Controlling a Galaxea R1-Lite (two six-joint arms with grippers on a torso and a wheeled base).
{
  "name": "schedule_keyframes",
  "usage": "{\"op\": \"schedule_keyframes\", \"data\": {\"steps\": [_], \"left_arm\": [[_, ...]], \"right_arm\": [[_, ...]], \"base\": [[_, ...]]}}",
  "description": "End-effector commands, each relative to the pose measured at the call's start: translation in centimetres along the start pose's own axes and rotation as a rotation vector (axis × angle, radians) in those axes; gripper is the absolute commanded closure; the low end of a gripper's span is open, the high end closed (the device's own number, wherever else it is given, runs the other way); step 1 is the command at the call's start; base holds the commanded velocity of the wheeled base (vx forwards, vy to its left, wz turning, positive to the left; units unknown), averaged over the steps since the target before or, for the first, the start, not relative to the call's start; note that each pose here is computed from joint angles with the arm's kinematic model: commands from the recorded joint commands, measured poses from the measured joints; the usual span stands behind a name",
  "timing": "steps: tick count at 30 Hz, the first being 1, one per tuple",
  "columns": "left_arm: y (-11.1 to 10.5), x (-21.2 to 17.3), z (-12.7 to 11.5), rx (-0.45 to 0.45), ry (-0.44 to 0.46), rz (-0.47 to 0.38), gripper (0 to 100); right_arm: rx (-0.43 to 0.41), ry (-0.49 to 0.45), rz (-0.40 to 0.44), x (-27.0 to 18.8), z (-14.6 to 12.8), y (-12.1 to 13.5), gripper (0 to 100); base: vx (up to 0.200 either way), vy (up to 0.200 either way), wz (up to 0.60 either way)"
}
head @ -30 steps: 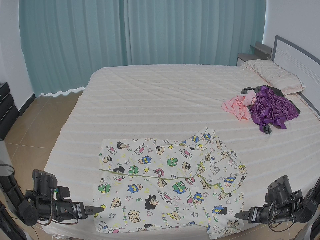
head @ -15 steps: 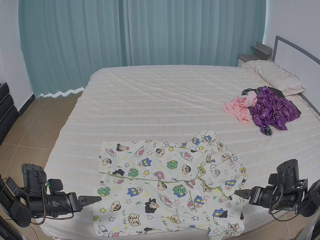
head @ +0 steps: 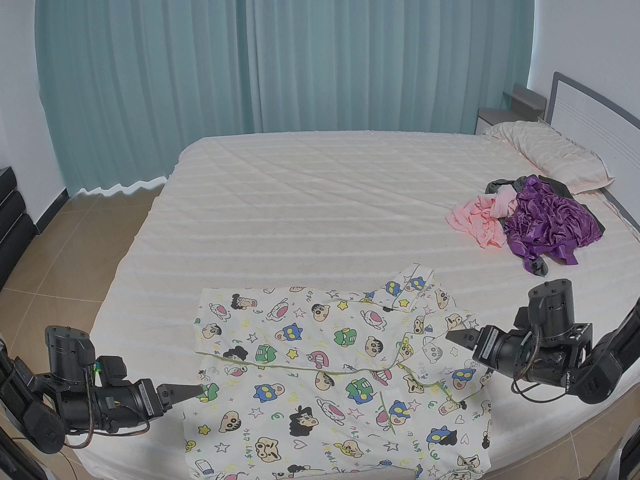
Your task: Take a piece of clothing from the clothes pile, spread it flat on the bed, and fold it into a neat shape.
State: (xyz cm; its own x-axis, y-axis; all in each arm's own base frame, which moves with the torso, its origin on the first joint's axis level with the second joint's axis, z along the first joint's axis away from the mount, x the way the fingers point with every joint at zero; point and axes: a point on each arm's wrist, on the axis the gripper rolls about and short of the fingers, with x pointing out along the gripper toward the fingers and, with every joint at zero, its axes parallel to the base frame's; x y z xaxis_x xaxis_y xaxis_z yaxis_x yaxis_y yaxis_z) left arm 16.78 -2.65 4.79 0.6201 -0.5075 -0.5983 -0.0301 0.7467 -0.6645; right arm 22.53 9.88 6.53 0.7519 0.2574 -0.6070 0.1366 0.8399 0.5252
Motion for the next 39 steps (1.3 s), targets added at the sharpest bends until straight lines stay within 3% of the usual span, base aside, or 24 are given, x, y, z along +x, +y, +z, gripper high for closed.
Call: {"op": "schedule_keyframes", "data": {"steps": [1, 9, 25, 39], "left_arm": [[-0.3, 0.6, -0.1, -0.009, 0.014, -0.013, 0], [-0.2, 0.8, -0.4, -0.009, 0.032, -0.007, 0], [0.0, 0.9, -0.5, -0.034, 0.042, 0.007, 0], [0.4, 1.3, -0.8, -0.064, 0.075, 0.020, 0]], "right_arm": [[0.011, 0.011, -0.008, 2.7, 0.4, 0.6, 0], [0.038, -0.002, -0.017, 6.4, 1.3, 1.2, 0], [0.105, -0.038, 0.015, 11.4, 2.6, 2.8, 0], [0.086, -0.008, 0.017, 19.7, 1.6, 4.2, 0]], "base": [[0.000, -0.200, 0.00], [0.000, -0.200, 0.00], [0.038, 0.000, 0.00], [0.000, 0.000, 0.00]]}}
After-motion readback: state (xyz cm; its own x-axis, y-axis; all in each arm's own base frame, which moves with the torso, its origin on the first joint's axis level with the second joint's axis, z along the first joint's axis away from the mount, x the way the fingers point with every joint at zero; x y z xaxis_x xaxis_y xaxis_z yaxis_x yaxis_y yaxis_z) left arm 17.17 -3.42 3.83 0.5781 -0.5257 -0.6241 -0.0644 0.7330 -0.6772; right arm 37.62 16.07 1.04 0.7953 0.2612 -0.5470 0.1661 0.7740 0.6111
